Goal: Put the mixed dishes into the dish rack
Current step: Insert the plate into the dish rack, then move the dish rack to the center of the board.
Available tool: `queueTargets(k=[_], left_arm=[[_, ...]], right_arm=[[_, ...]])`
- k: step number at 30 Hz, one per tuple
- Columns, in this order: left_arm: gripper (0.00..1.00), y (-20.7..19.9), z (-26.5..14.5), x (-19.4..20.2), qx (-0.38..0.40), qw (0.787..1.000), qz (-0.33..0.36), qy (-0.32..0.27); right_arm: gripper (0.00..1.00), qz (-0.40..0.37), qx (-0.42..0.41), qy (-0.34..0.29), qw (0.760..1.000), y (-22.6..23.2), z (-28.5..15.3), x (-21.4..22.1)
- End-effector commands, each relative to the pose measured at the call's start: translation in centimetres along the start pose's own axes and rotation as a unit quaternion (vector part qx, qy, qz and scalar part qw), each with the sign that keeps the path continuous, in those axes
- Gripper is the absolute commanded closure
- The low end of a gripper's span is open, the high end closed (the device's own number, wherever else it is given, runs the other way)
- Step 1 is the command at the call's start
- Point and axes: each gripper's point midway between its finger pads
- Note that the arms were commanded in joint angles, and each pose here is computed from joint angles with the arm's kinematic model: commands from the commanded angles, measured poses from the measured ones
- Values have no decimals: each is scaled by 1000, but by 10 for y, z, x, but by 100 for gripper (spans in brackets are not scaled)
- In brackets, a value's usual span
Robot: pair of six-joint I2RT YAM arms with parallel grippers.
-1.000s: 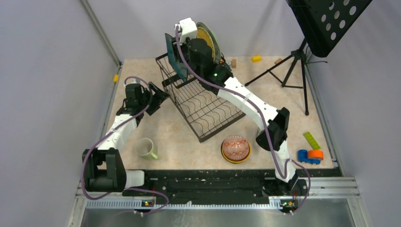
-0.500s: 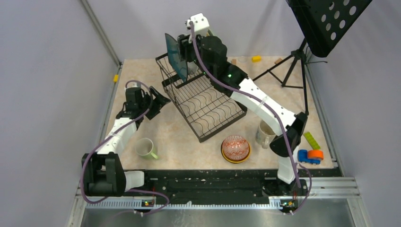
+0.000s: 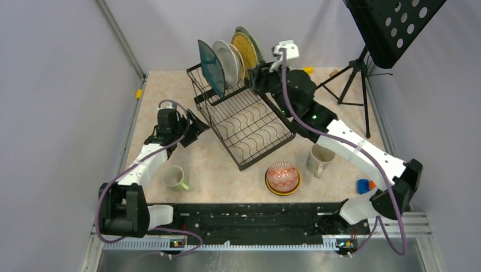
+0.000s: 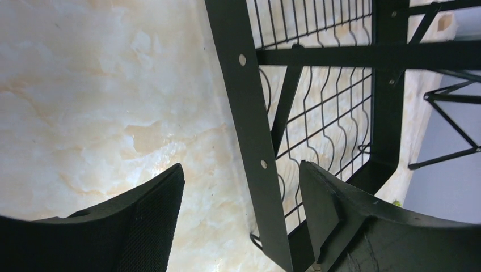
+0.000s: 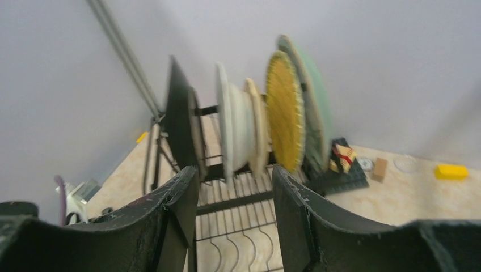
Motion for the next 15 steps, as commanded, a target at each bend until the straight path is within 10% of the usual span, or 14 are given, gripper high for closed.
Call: queueTargets(k=[1, 15], left_arm=[[22, -4, 0, 7, 10, 1000, 11, -13], [24, -19, 14, 24, 28, 999, 33, 4]], right_arm=[[48, 83, 62, -35, 994, -60, -19, -14], [45, 277, 98, 259, 920, -188, -46, 194]])
Point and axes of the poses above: each gripper's point midway between its finger pads, its own z axis out along the fingers, its own y axis along the line the jaws close on, x = y × z, and after that the axes turned 1 degree about -z, right-handed
